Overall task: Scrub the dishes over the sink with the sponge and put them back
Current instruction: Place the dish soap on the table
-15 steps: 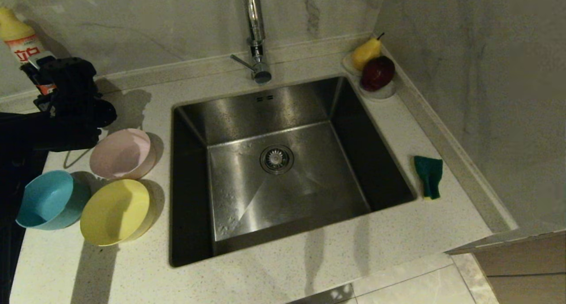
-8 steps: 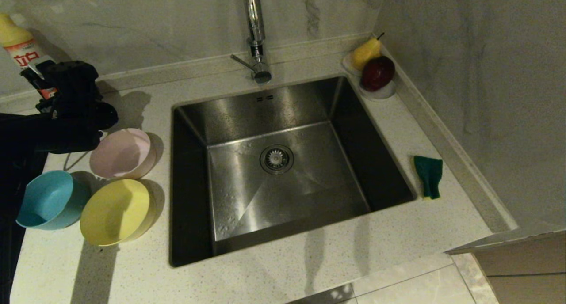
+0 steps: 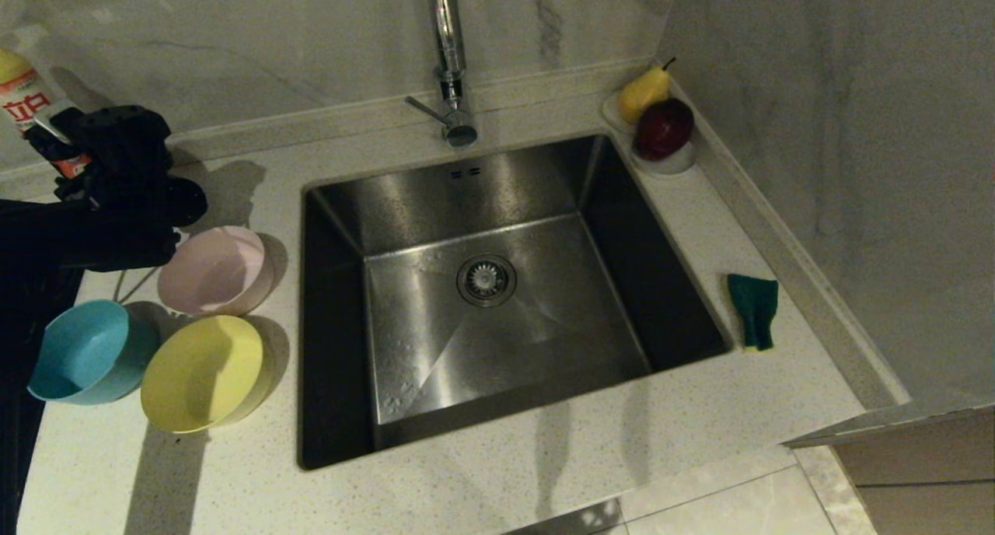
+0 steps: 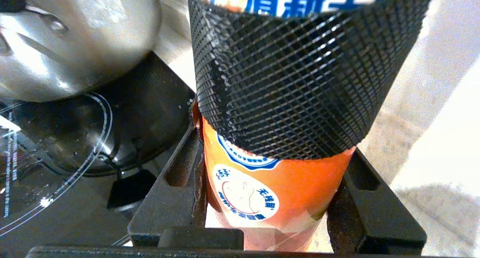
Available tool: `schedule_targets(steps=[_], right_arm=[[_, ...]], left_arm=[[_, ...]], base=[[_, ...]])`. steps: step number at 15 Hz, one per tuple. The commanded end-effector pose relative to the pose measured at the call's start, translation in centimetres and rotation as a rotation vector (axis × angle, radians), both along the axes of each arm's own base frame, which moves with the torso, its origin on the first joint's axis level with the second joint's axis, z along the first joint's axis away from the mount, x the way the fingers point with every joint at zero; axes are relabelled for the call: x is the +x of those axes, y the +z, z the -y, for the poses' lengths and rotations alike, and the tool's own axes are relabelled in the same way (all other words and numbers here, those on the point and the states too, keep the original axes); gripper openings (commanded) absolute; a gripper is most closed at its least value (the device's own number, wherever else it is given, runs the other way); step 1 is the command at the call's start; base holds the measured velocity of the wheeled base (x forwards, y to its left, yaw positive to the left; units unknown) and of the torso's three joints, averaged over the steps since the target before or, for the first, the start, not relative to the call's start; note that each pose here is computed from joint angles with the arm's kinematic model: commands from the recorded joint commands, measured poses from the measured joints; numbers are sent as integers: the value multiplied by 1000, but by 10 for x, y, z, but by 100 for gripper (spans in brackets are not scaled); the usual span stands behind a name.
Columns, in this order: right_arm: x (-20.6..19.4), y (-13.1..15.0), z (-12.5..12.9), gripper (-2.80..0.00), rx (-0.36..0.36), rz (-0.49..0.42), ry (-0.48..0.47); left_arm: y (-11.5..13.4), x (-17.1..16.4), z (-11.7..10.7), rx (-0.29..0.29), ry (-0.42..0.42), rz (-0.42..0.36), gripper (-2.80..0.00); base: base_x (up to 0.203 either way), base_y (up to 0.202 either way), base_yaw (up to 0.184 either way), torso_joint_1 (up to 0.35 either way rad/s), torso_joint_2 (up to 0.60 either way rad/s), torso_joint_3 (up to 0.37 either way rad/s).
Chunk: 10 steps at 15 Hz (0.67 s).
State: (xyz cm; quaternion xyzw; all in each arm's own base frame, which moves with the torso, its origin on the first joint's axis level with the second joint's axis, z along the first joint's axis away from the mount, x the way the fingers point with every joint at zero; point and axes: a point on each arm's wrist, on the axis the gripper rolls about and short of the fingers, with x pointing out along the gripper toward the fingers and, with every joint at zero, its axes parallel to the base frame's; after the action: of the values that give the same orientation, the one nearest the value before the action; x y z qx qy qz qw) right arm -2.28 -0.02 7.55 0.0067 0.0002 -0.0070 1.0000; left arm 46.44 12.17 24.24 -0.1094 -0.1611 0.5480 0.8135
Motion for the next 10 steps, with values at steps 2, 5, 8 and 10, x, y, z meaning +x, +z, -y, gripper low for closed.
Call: schedule_targets(steps=[2,5,8,10], right_arm=[[0,0,0,-280,0,0,0],[0,0,0,-280,0,0,0],[0,0,0,-280,0,0,0],[0,0,0,-280,0,0,0]], left_arm=[[-8,2,-1,-6,8,-11,-280],[-12,4,-1,-5,12,-2,-280],[-19,7,-2,-9,9,-9,-280],[-22,8,-2,-10,8,-17,-280]], base=[[0,0,0,0,0,0],[0,0,0,0,0,0],[0,0,0,0,0,0],[0,0,0,0,0,0]])
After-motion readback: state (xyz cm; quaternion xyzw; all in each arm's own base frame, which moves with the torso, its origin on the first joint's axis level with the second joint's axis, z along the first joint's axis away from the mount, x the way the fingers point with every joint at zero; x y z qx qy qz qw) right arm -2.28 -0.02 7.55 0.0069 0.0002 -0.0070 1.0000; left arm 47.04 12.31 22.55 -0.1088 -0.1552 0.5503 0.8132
